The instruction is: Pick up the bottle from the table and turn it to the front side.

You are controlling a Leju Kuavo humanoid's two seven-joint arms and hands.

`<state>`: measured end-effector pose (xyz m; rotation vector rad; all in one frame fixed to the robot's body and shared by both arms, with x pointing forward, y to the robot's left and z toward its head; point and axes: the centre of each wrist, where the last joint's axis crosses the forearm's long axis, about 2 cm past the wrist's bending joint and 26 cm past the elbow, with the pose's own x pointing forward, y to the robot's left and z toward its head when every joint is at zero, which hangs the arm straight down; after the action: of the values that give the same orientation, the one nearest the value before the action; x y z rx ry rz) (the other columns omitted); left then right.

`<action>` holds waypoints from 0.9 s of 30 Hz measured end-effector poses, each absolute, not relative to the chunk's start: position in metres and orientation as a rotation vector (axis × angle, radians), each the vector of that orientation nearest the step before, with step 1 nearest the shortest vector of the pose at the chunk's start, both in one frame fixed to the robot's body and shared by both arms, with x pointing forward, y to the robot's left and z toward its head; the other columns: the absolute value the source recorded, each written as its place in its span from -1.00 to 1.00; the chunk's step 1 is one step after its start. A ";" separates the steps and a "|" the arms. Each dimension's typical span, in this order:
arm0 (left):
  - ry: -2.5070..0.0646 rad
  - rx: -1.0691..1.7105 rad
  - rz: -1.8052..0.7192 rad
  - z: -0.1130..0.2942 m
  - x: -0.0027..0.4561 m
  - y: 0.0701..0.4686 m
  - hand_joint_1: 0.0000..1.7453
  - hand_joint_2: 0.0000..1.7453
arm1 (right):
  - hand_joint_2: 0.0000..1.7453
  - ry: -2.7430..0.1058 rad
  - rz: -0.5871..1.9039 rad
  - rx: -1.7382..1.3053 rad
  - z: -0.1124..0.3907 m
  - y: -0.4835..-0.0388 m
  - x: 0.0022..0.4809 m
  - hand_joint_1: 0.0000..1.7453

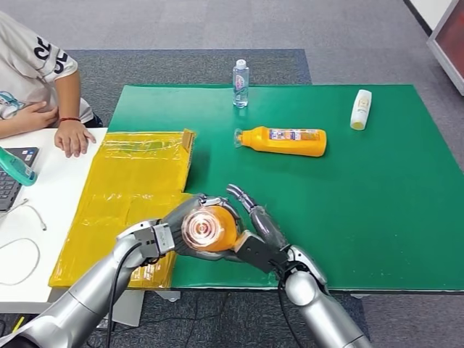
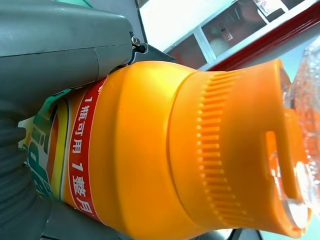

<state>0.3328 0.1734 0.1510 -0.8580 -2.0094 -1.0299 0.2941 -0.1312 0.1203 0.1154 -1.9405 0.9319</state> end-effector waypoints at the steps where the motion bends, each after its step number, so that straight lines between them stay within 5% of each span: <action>1: -2.014 -0.840 -1.040 0.151 0.333 0.173 1.00 1.00 | 1.00 -1.937 0.927 0.112 0.120 -0.132 0.294 -1.00; 10: -1.984 -0.066 -1.360 0.160 0.330 0.180 1.00 1.00 | 1.00 -1.885 0.685 -0.058 0.111 -0.184 0.299 -1.00; 27: -1.906 0.263 -1.530 0.186 0.328 0.185 1.00 1.00 | 1.00 -1.887 0.423 -0.286 0.118 -0.271 0.294 -1.00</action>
<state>0.3279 0.1847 0.1860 0.2632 -1.9063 -1.5299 0.2936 -0.2708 0.1177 -0.2863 -1.8866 0.4233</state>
